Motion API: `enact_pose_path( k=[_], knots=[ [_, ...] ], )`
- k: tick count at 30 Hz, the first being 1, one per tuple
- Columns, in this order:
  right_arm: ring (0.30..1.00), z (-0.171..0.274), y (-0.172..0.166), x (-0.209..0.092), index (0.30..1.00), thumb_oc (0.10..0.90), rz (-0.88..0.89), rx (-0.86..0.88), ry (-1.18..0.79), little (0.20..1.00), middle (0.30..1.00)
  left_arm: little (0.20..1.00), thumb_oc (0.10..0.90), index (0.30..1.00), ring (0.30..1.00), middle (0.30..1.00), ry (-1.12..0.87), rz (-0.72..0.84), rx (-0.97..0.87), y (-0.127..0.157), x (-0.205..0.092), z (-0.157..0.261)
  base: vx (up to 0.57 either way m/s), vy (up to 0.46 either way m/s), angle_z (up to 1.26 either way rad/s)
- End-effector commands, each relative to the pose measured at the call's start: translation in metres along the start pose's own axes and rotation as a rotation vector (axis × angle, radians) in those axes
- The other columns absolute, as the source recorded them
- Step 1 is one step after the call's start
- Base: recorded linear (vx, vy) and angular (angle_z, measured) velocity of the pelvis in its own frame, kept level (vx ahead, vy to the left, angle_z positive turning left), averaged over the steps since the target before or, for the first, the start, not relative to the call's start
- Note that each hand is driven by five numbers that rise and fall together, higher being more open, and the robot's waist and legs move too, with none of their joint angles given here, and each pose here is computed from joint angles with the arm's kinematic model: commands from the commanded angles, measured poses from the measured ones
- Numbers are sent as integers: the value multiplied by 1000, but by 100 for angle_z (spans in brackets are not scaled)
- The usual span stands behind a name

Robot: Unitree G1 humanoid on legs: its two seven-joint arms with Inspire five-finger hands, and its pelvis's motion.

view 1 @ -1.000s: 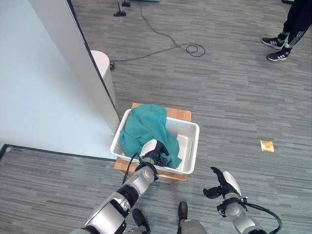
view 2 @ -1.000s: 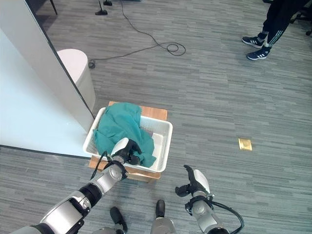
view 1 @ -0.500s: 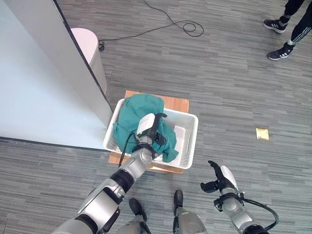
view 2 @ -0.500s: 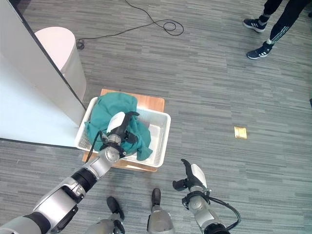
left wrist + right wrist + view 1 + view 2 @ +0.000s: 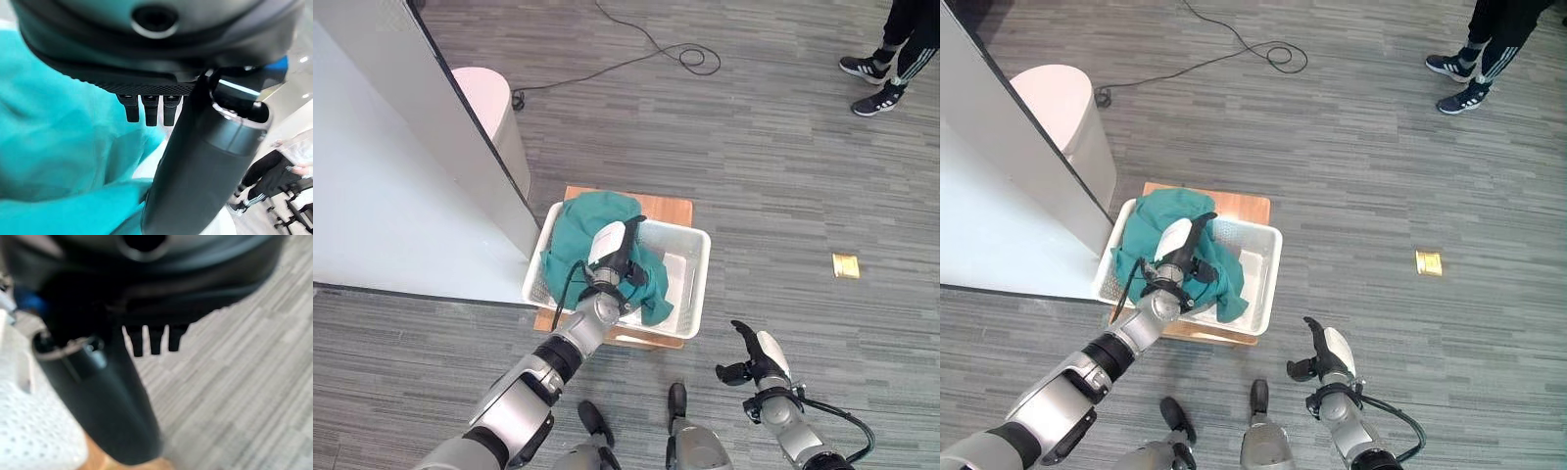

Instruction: Pick up bed clothes into laundry basket.

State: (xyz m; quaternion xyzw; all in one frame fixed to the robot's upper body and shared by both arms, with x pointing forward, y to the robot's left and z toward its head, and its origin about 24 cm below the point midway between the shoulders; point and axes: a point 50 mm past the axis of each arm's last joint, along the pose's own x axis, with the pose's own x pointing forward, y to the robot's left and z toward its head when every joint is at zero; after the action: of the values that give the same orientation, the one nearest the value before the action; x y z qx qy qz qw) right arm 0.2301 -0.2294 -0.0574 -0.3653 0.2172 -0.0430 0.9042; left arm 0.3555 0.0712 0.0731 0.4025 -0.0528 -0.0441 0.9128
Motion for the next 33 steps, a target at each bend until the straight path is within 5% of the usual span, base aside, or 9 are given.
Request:
enact_pose_path(
  k=[1, 8, 16, 20, 28, 33],
  knots=[
    [900, 9, -34, 3, 900, 800, -129, 13, -95, 900, 900, 900, 800, 900, 900, 900, -274, 185, -32, 40, 25, 75, 27, -45, 13],
    [900, 1, -34, 0, 900, 800, -107, -11, -72, 900, 900, 900, 800, 900, 900, 900, -475, 155, -188, 75, 18, 113, 23, -27, 7],
    [900, -8, -24, -8, 900, 800, -57, -43, -45, 900, 900, 900, 800, 900, 900, 900, -605, 47, -73, 90, 11, 131, 21, 2, 2],
    [900, -8, -18, -12, 900, 800, -33, -63, -45, 900, 900, 900, 800, 900, 900, 900, -531, -50, 68, 74, 17, 111, 8, 1, 1],
    [900, -4, -17, -8, 900, 800, 9, -99, -55, 900, 900, 900, 800, 900, 900, 900, -136, -426, 582, 0, 18, 1, 12, 4, 0],
    [900, -10, -26, -5, 900, 800, 6, -120, -40, 900, 900, 900, 800, 900, 900, 900, -104, -469, 767, 7, 22, -12, 35, 8, -3]
  ],
)
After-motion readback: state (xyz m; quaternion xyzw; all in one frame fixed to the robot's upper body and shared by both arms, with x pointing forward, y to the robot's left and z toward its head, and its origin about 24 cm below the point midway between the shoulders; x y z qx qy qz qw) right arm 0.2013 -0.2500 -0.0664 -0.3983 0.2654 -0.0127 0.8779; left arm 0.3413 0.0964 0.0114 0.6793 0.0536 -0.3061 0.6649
